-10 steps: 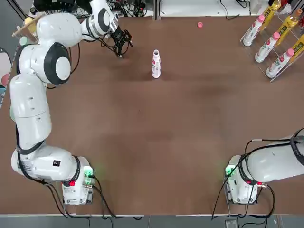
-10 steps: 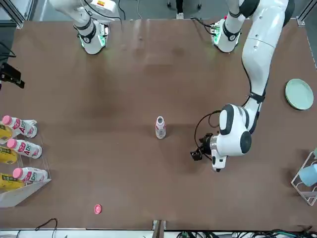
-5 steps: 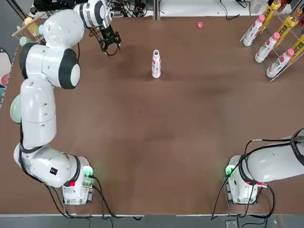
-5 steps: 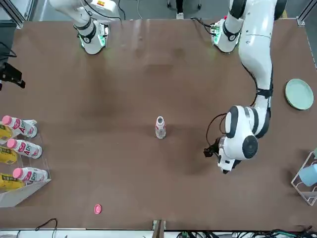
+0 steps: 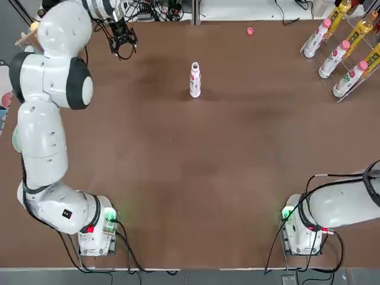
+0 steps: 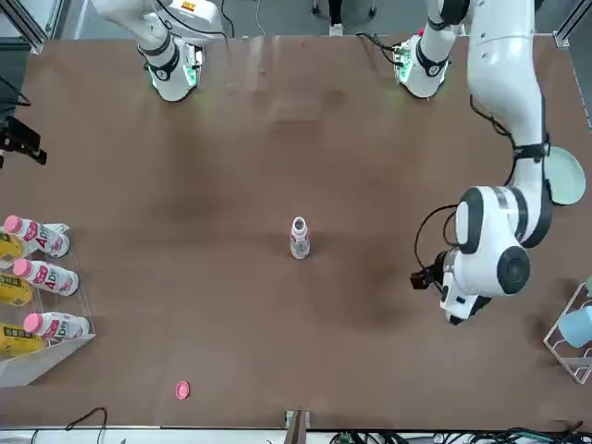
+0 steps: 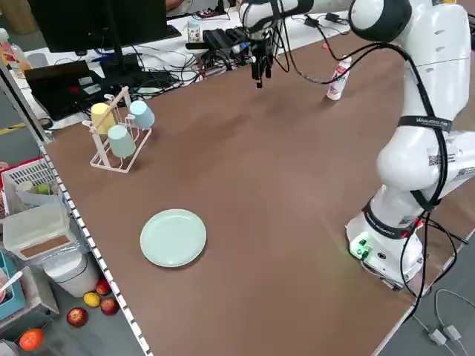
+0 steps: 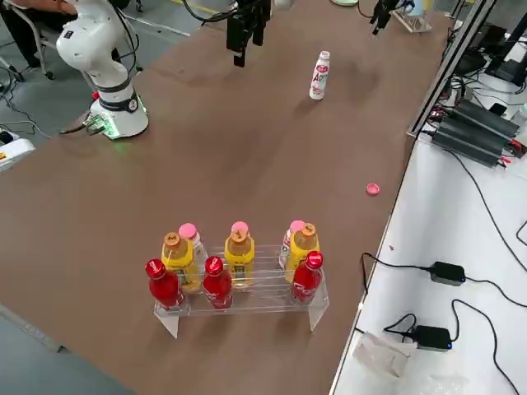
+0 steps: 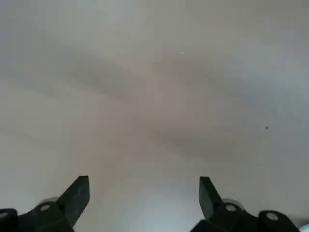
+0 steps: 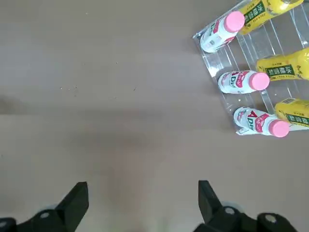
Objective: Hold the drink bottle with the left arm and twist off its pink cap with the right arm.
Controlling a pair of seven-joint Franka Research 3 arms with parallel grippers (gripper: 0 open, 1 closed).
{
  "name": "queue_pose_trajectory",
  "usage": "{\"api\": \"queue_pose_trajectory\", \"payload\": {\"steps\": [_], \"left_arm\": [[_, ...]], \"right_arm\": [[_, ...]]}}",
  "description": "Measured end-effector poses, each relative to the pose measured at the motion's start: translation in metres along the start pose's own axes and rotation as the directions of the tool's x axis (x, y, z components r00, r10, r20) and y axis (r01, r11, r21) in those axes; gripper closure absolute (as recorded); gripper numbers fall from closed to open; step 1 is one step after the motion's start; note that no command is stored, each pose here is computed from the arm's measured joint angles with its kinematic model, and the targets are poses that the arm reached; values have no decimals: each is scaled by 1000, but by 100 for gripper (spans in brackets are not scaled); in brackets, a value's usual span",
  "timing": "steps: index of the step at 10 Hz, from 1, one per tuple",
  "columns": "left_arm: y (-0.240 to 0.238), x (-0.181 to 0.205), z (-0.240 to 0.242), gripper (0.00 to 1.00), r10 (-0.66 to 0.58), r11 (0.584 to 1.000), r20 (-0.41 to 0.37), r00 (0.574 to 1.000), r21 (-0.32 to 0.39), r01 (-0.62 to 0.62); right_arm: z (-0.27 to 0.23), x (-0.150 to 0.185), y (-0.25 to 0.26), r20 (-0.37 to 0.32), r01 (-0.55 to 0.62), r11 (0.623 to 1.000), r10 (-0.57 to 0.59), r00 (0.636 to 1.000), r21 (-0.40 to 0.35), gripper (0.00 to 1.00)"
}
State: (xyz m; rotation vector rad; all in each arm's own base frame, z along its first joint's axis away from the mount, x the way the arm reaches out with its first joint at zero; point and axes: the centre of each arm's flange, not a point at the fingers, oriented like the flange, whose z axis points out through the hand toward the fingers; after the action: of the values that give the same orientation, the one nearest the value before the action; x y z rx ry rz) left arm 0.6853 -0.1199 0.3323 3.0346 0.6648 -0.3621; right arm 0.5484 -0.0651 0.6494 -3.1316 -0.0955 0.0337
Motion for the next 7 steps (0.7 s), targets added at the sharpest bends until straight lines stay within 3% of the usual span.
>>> {"api": "queue_pose_trajectory", "payload": {"steps": [4, 7], "left_arm": [[-43, -11, -72, 0, -26, 1000, -12, 1000, -7, 26], [-113, -14, -151, 0, 68, 998, -111, 992, 12, -67]], "right_arm": [[-5, 0, -1, -12, 2, 1000, -2, 1000, -2, 0], [-5, 0, -2, -10, 3, 1000, -4, 1000, -2, 0]]}}
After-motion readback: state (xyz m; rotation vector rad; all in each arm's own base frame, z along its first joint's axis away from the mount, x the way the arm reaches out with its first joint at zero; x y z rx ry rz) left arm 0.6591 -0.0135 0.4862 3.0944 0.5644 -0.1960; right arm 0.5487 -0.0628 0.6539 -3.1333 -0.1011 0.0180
